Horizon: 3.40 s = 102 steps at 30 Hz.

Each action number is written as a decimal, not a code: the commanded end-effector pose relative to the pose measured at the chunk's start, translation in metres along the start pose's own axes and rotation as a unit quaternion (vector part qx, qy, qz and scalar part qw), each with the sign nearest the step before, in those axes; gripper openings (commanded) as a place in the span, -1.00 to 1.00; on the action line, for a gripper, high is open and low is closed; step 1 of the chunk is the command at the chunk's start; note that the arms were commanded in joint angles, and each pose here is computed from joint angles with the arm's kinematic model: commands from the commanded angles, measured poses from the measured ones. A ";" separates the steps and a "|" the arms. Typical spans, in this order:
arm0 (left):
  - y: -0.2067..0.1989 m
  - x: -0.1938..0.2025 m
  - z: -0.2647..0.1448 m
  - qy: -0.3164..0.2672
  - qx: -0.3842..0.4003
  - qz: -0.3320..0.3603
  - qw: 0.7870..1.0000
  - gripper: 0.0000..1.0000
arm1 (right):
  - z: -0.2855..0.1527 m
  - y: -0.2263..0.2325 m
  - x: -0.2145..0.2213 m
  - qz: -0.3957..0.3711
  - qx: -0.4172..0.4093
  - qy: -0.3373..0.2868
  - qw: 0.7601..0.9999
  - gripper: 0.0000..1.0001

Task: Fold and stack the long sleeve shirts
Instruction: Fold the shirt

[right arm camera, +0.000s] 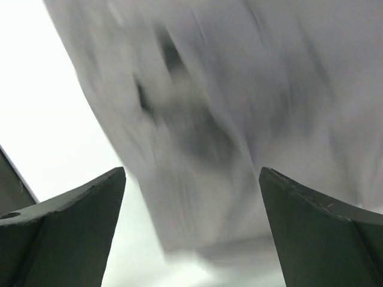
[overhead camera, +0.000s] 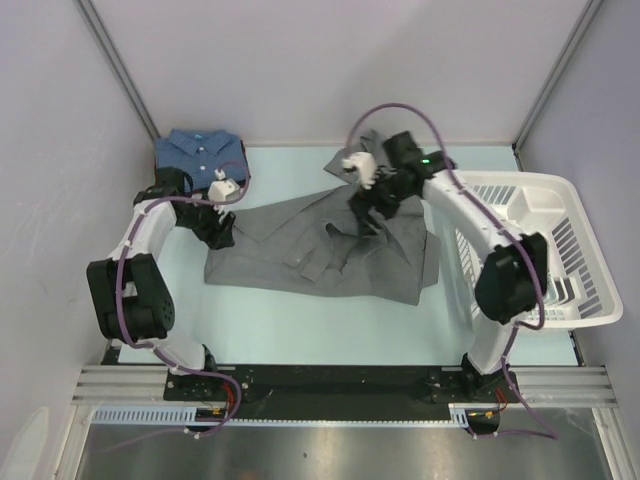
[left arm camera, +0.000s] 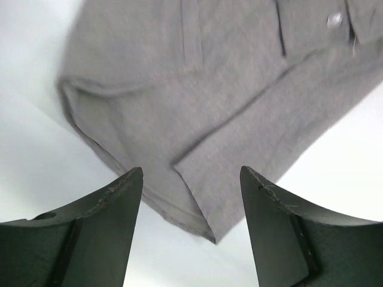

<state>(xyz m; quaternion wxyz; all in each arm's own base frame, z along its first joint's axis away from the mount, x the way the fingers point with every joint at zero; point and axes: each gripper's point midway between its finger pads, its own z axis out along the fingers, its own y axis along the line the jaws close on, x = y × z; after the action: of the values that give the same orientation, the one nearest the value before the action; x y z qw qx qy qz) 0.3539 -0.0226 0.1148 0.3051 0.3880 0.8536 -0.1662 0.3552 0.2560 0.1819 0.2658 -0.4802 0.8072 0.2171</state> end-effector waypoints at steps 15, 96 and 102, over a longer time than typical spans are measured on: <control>-0.022 0.086 -0.012 0.080 0.017 -0.186 0.979 0.33 | -0.016 0.070 0.226 -0.133 0.035 0.133 0.982 0.26; -0.044 0.153 -0.045 0.187 -0.008 -0.083 0.979 -0.75 | -0.039 0.075 0.277 0.015 -0.087 0.278 0.956 -0.66; -0.048 0.077 -0.066 0.040 -0.028 -0.020 0.999 0.32 | -0.056 0.081 0.208 0.011 -0.102 0.204 0.974 0.24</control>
<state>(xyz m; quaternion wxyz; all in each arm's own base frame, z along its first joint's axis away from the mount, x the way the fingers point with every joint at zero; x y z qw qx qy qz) 0.2302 0.0502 0.0609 0.1568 0.3355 0.9215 -0.1168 0.1691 0.0920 0.0509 -0.0166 -0.5288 0.8333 0.1600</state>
